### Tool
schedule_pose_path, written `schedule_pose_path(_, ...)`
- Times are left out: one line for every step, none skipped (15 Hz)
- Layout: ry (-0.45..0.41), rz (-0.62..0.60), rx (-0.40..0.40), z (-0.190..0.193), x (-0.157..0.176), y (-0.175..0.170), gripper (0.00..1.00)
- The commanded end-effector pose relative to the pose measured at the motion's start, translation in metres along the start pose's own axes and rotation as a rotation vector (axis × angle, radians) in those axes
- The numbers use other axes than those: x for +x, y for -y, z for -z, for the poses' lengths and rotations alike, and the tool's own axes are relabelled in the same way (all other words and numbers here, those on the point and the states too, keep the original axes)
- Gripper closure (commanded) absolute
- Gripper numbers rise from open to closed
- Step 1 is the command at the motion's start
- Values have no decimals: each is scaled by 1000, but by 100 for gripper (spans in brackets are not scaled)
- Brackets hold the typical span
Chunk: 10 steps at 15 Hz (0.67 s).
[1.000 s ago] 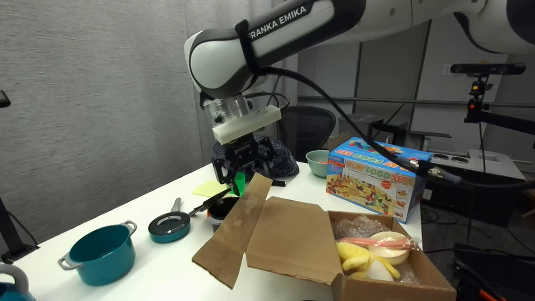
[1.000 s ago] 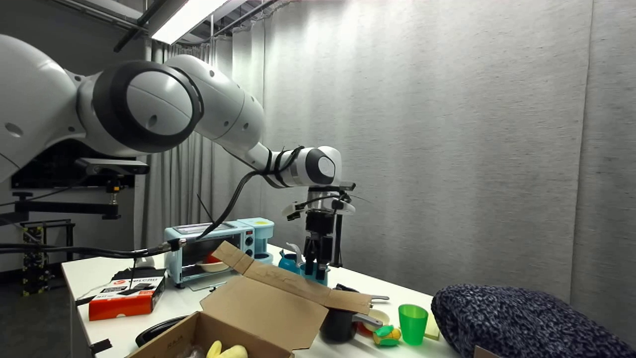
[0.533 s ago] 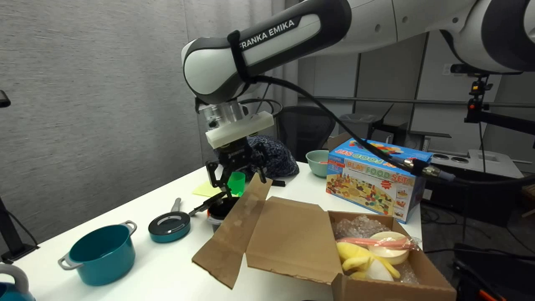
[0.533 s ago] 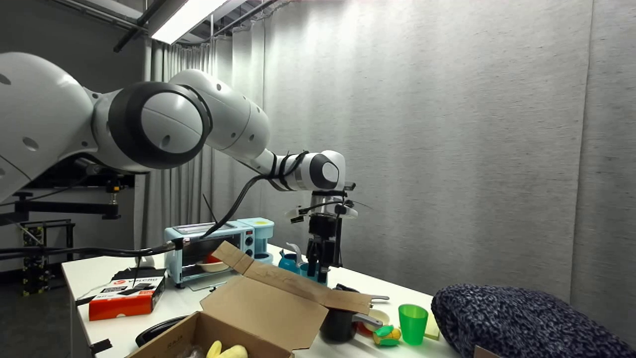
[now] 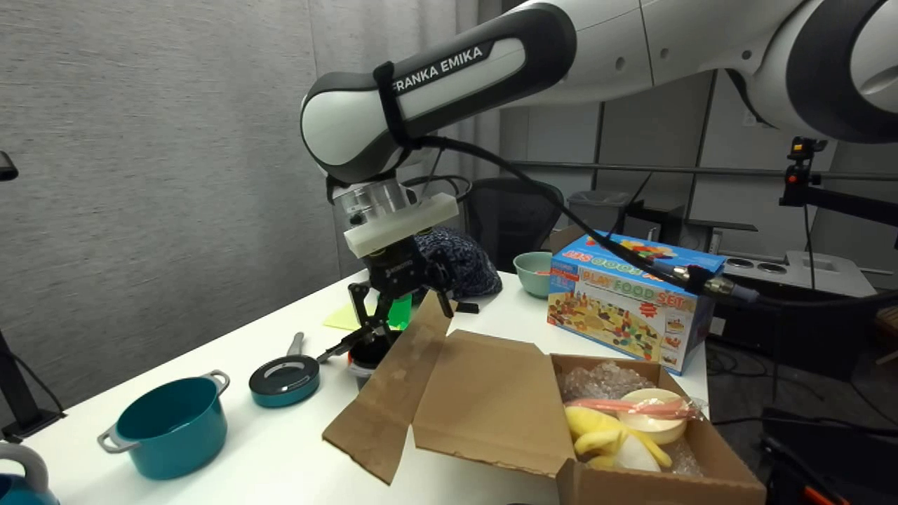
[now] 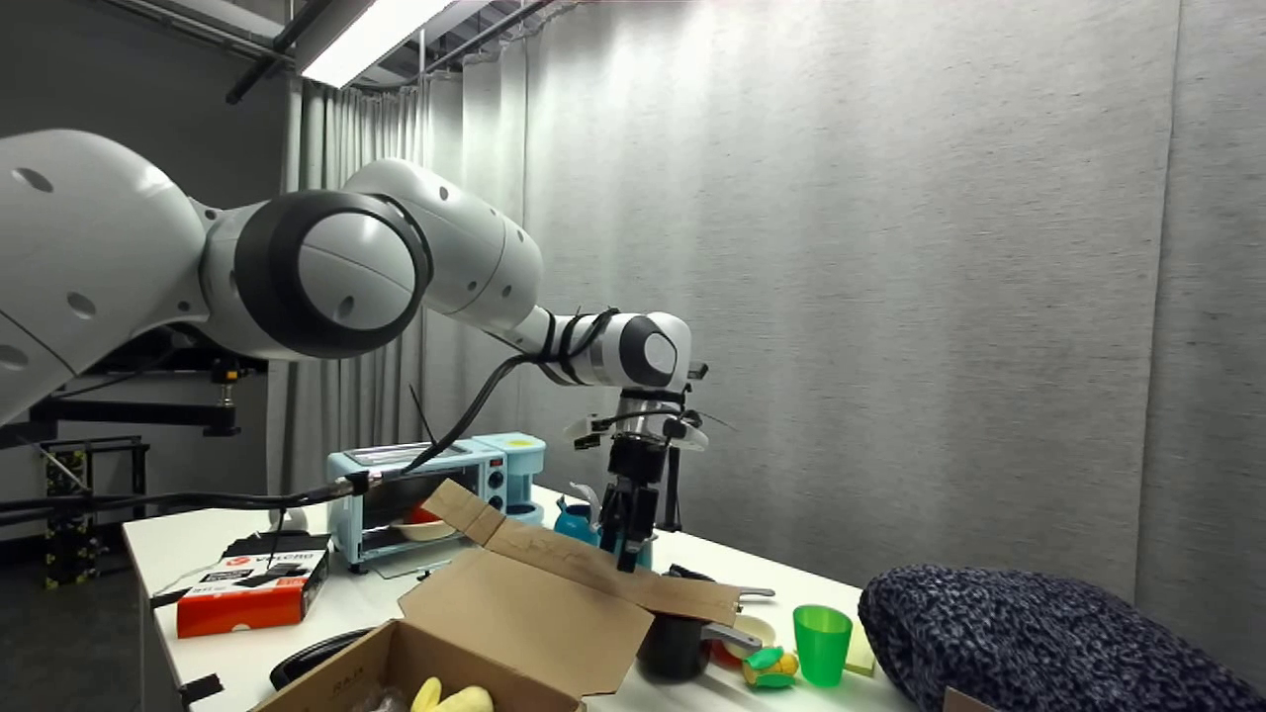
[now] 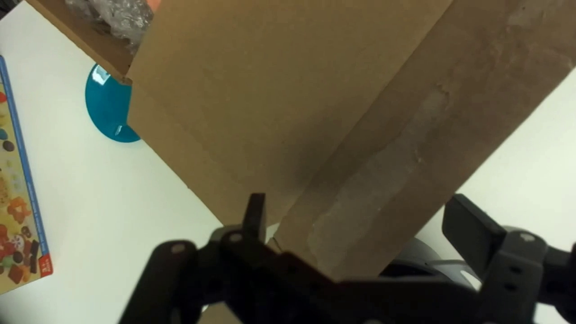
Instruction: Close the box
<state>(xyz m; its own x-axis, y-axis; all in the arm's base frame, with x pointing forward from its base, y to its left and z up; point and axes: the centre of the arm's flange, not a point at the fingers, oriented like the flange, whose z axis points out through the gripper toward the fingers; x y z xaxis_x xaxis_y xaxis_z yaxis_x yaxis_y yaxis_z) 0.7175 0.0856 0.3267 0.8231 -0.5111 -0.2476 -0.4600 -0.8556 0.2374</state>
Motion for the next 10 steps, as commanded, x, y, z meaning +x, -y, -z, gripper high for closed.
schedule_pose_path(72, 68, 0, 7, 9, 5, 0)
schedule_pose_path(83, 102, 8, 8, 7, 4, 0)
schedule_pose_path(87, 144, 18, 9, 4, 1, 0)
schedule_pose_path(87, 209, 42, 12, 2, -3, 25)
schedule_pose_path(77, 264, 55, 15, 0, -6, 26)
schedule_pose_path(75, 300, 60, 18, 0, -10, 35)
schedule_pose_path(75, 330, 65, 21, 0, -13, 42)
schedule_pose_path(77, 355, 71, 23, 0, -18, 50)
schedule_pose_path(79, 378, 79, 26, 0, -22, 58)
schedule_pose_path(80, 398, 86, 28, 0, -28, 65)
